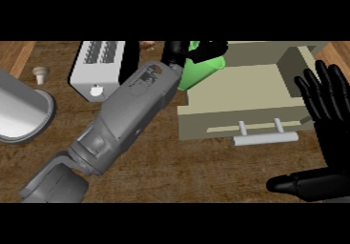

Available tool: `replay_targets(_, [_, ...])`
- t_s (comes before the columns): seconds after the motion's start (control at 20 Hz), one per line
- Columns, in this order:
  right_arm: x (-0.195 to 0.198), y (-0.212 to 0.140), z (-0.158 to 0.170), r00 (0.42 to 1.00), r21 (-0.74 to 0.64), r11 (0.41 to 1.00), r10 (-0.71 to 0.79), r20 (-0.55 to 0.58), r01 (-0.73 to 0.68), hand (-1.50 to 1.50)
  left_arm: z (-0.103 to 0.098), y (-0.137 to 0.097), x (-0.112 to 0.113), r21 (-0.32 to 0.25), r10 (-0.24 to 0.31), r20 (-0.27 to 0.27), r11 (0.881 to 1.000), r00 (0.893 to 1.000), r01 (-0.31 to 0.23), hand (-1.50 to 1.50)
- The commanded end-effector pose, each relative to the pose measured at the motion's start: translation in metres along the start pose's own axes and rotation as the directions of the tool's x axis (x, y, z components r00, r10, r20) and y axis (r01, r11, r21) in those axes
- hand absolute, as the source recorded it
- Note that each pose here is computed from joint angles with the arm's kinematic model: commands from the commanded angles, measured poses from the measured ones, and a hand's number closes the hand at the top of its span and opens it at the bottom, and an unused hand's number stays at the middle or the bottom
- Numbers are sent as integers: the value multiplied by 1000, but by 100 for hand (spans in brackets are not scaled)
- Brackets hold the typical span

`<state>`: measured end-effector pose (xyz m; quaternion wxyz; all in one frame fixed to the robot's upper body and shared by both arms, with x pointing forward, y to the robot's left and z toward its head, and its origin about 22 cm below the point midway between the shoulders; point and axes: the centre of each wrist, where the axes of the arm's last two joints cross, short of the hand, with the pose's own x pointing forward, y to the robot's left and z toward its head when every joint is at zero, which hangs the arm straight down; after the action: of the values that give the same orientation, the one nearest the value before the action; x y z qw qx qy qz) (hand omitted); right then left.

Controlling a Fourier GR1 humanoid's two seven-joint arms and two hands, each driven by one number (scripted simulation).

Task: Pick up the cup, place it into the drawer and close the drawer

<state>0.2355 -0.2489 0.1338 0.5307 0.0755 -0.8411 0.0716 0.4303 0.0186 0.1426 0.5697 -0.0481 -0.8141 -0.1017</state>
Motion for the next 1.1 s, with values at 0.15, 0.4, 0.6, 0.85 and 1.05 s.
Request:
replay_targets(0.15, [-3,10,-7,1000,41,999,-12,-17,13,-150,2,-10,-3,-6,-129,-25,992,991,129,150])
replay_targets(0.4, [4,6,-3,1000,41,999,-24,14,23,-150,7,-9,-13,-17,-200,-43,980,979,199,-150])
replay_targets(0.6, [5,12,-12,998,58,997,-58,21,56,-150,-1,-18,6,13,-127,-39,992,991,127,-150])
replay_targets(0.85, [-2,4,-3,995,42,995,-96,27,95,-150,3,-15,2,-14,19,31,1000,999,-19,-150])
replay_targets(1.05, [1,-3,5,992,45,992,-122,20,121,-150,1,-14,6,-16,111,83,994,990,-110,-150])
